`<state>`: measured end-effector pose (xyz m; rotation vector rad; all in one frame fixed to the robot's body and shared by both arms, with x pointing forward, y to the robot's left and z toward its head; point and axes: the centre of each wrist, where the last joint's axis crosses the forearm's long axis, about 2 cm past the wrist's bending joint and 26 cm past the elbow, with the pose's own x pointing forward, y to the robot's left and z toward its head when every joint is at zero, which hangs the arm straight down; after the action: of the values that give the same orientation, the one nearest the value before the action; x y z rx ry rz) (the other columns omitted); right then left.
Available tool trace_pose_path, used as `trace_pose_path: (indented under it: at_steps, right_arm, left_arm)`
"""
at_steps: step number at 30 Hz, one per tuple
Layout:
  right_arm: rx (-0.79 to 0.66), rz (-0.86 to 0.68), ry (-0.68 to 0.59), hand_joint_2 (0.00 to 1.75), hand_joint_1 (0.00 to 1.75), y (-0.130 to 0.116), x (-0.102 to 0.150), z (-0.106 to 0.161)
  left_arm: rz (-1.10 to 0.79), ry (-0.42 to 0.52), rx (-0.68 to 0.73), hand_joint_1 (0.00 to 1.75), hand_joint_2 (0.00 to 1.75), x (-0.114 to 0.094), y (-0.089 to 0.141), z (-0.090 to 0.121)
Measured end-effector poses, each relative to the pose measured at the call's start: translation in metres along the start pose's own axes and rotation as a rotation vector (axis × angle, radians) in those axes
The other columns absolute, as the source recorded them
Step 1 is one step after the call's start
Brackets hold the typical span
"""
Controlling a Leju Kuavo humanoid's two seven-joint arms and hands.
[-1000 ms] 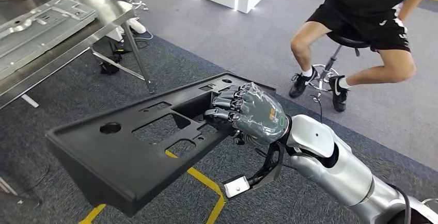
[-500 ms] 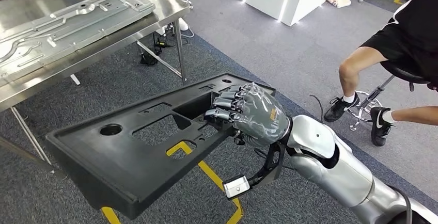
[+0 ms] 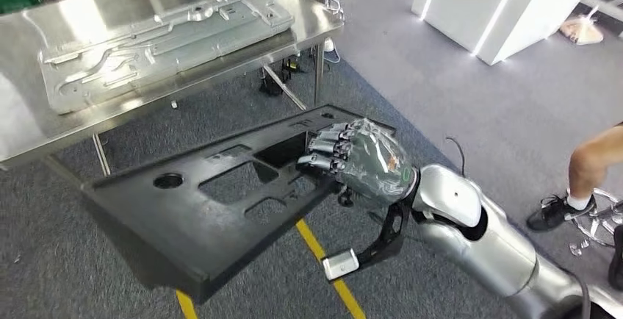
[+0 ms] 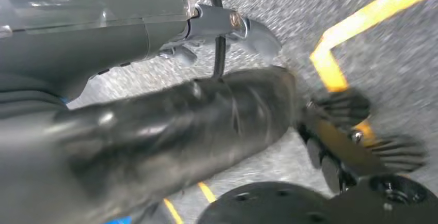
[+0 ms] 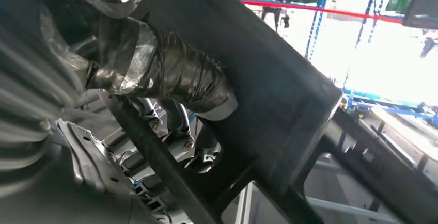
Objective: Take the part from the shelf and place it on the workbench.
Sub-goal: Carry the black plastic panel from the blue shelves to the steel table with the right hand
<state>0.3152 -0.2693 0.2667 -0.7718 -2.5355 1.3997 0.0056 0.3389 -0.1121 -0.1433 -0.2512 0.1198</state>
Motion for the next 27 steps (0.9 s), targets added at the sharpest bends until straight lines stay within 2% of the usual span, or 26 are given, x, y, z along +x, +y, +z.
trace_pose_path:
  at_steps: [3,10,27]
  right_arm:
    - [0.003,0.001,0.003,1.75,1.75,0.001,0.0,0.001]
    - [0.015,0.005,0.026,1.75,1.75,0.002,0.0,0.003]
    - [0.049,0.031,0.077,1.75,1.75,-0.002,-0.009,0.006]
  left_arm:
    - [-0.001,-0.005,-0.001,0.0,0.0,0.003,0.0,-0.001]
    - [0.006,0.014,0.007,0.0,0.0,-0.008,0.003,0.002]
    - [0.013,-0.001,0.01,0.0,0.0,-0.003,0.004,0.002]
